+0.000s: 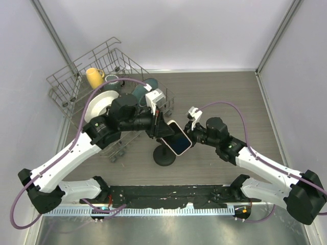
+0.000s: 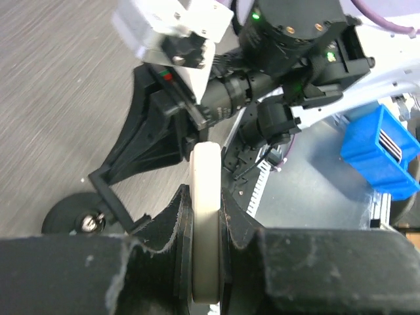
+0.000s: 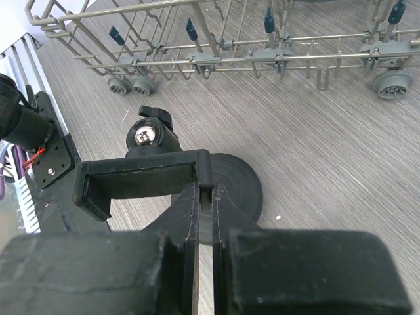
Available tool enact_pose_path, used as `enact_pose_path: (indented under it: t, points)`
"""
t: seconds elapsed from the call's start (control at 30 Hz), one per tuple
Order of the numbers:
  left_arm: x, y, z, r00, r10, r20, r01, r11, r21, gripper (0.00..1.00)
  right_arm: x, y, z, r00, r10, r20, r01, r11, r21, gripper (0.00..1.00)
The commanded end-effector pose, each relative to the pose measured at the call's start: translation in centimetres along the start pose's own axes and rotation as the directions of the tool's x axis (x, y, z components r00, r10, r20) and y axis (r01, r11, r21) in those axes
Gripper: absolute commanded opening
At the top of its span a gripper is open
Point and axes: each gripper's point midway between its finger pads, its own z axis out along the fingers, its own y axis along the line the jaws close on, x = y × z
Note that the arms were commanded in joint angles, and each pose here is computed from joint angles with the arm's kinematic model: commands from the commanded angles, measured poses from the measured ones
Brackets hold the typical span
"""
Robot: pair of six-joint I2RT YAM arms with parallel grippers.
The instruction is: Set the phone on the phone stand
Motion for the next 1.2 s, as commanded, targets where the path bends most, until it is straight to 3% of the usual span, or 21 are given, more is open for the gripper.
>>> enact_pose_path:
  t: [0.0, 0.17, 0.4, 0.53, 0.83, 1.17]
  points:
    - [-3.7, -5.2, -0.9, 0.939, 0.253, 0.232, -0.31, 0.915, 0.257, 0.0, -3.7, 1.1, -0.2, 0.991, -0.05, 0.124, 0.055, 0.998, -0.033, 0.01]
    - [-0.8, -4.9, -0.6, 0.88, 0.438, 0.181, -0.474, 0.817, 0.327, 0.0, -3.8, 2.1, -0.5, 0.985, -0.136, 0.109, 0.146, 0.985, -0.091, 0.01]
    - [1.6, -4.2, 0.6, 0.819, 0.563, 0.111, -0.552, 0.718, 0.424, 0.0, -3.3, 2.0, -0.3, 0.971, -0.222, 0.088, 0.232, 0.963, -0.138, 0.01]
    - [2.4, -2.0, 2.6, 0.797, 0.603, 0.034, -0.562, 0.719, 0.41, 0.0, -3.3, 1.9, -0.1, 0.971, -0.22, 0.097, 0.233, 0.958, -0.164, 0.01]
    - [1.4, -0.4, 4.3, 0.742, 0.67, 0.028, -0.633, 0.685, 0.36, 0.0, -3.0, 1.8, 0.1, 0.972, -0.218, 0.086, 0.231, 0.953, -0.195, 0.01]
    - [2.1, -0.8, 5.3, 0.759, 0.651, -0.006, -0.58, 0.681, 0.447, 0.0, -2.7, 1.8, 0.2, 0.973, -0.217, 0.072, 0.228, 0.948, -0.222, 0.01]
